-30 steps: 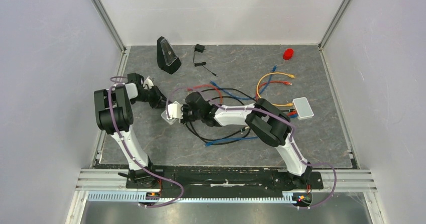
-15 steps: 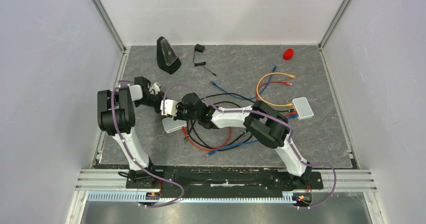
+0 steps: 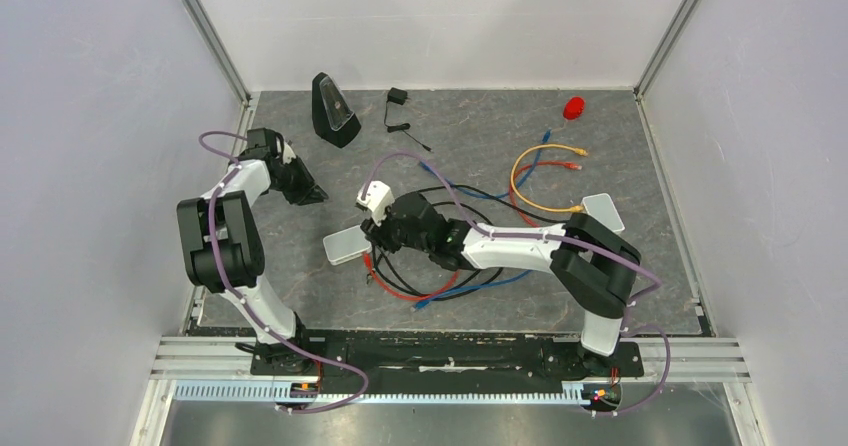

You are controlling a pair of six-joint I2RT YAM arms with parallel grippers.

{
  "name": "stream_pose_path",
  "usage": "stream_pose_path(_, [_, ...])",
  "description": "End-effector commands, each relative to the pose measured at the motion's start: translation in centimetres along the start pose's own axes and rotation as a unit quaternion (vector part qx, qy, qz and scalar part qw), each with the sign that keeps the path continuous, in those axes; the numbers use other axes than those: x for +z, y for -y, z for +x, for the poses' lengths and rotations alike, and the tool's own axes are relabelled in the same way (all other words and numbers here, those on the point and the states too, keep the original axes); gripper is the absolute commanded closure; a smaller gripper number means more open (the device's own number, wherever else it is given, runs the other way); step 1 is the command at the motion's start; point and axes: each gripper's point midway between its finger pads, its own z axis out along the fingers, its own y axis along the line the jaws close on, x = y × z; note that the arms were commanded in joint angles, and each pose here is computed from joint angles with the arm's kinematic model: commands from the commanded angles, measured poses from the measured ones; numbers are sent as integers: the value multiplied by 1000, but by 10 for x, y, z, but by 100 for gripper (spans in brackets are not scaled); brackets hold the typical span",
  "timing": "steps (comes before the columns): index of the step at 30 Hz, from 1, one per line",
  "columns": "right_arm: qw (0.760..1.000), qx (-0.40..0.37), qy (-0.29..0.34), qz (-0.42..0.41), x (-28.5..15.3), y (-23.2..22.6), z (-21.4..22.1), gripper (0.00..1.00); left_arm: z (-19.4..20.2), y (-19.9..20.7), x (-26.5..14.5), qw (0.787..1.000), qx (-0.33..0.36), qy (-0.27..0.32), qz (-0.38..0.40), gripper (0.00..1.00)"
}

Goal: Insert the plug into the switch port
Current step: Insert the connector into the switch port.

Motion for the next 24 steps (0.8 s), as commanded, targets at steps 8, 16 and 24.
stream_pose_path(8, [992, 81, -95, -5, 3, -48, 54, 53, 7, -9, 9, 1000, -3, -22, 6, 77])
stream_pose_path(16, [990, 73, -123, 3, 24, -53, 70, 54, 12, -14, 12, 999, -9, -32, 4, 78])
stream_pose_path(24, [991, 26, -131, 22, 46, -40, 80, 90, 16, -22, 14, 999, -28, -46, 2, 78])
